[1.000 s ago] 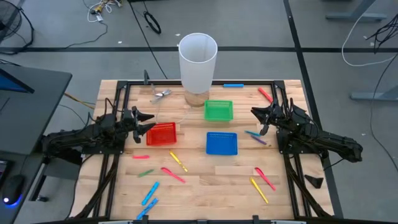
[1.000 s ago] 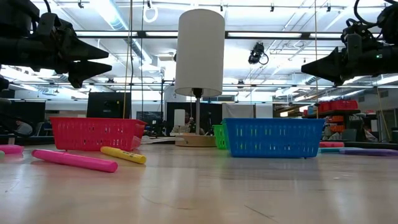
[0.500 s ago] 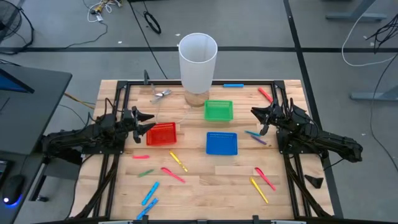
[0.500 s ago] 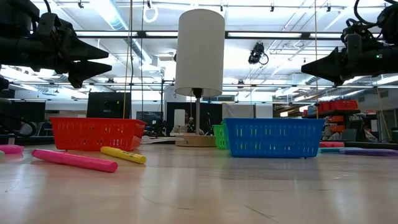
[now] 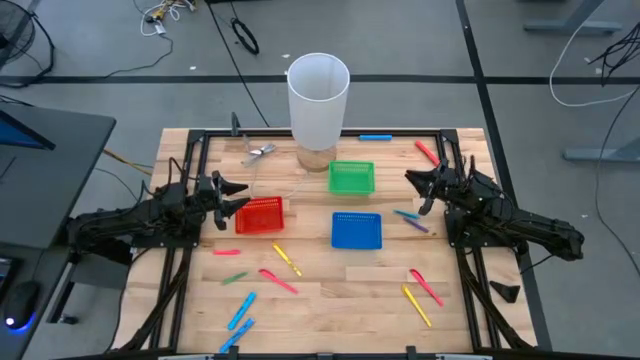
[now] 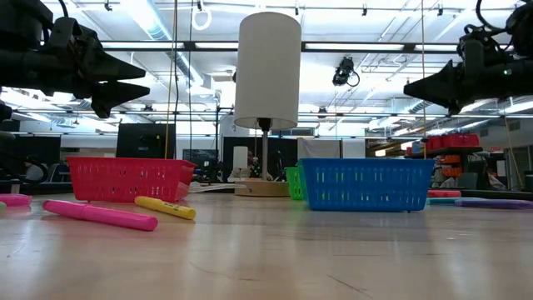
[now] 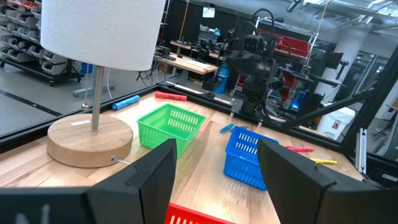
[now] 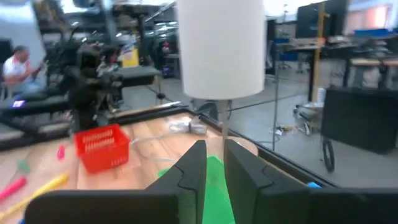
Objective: Pick & Place Markers
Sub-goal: Put the pink highlighter into the blue bin
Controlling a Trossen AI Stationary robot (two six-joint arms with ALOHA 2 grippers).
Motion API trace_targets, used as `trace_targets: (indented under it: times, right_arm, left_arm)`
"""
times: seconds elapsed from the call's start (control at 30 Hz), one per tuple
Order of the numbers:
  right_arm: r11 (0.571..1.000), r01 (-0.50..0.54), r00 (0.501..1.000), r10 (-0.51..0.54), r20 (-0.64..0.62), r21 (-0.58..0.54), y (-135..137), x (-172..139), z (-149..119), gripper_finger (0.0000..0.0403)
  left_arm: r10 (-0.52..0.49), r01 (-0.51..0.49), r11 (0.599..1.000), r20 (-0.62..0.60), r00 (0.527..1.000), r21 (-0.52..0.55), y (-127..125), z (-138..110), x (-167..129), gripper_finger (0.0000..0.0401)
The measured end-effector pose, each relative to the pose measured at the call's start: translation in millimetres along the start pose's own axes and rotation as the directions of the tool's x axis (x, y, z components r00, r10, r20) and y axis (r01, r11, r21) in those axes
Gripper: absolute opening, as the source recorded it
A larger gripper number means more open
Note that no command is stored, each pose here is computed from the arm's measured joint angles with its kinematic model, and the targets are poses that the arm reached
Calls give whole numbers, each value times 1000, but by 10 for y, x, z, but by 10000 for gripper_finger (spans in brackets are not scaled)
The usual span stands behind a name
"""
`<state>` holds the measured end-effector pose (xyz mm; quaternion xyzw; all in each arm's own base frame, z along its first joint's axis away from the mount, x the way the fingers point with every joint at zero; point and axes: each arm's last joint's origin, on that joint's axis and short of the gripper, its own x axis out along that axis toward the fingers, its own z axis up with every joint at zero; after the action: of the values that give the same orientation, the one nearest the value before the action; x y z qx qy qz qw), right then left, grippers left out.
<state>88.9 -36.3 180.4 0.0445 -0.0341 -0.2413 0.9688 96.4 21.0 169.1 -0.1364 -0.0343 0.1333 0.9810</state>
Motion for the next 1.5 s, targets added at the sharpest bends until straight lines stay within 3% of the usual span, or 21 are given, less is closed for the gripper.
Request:
trace_targets:
  times: [0.2,0.43,0.63,0.97,1.27,1.37,1.5]
  right_arm:
    - [981,194,980,-194,-35,-17,-25,2,304,58]
    - [965,262,964,-263,-48,-16,22,132,788,58]
    - [949,314,941,-310,-135,10,73,286,1184,58]
    - [936,351,897,-332,-291,13,156,500,1713,58]
    - [937,350,830,-299,-470,21,226,716,1925,58]
    - [950,312,796,-252,-550,16,255,784,1944,58]
    - [959,283,714,-217,-665,-8,286,875,1944,58]
  left_arm:
    - [0,0,1000,0,1000,0,0,0,0,232]
    - [0,0,1000,0,1000,0,0,0,0,232]
    - [0,0,1000,0,1000,0,0,0,0,232]
    - [0,0,1000,0,1000,0,0,-1,0,232]
    - [0,0,1000,-1,1000,0,0,-1,0,232]
    - [0,0,1000,0,1000,0,0,0,0,232]
    - [0,0,1000,0,1000,0,0,0,0,232]
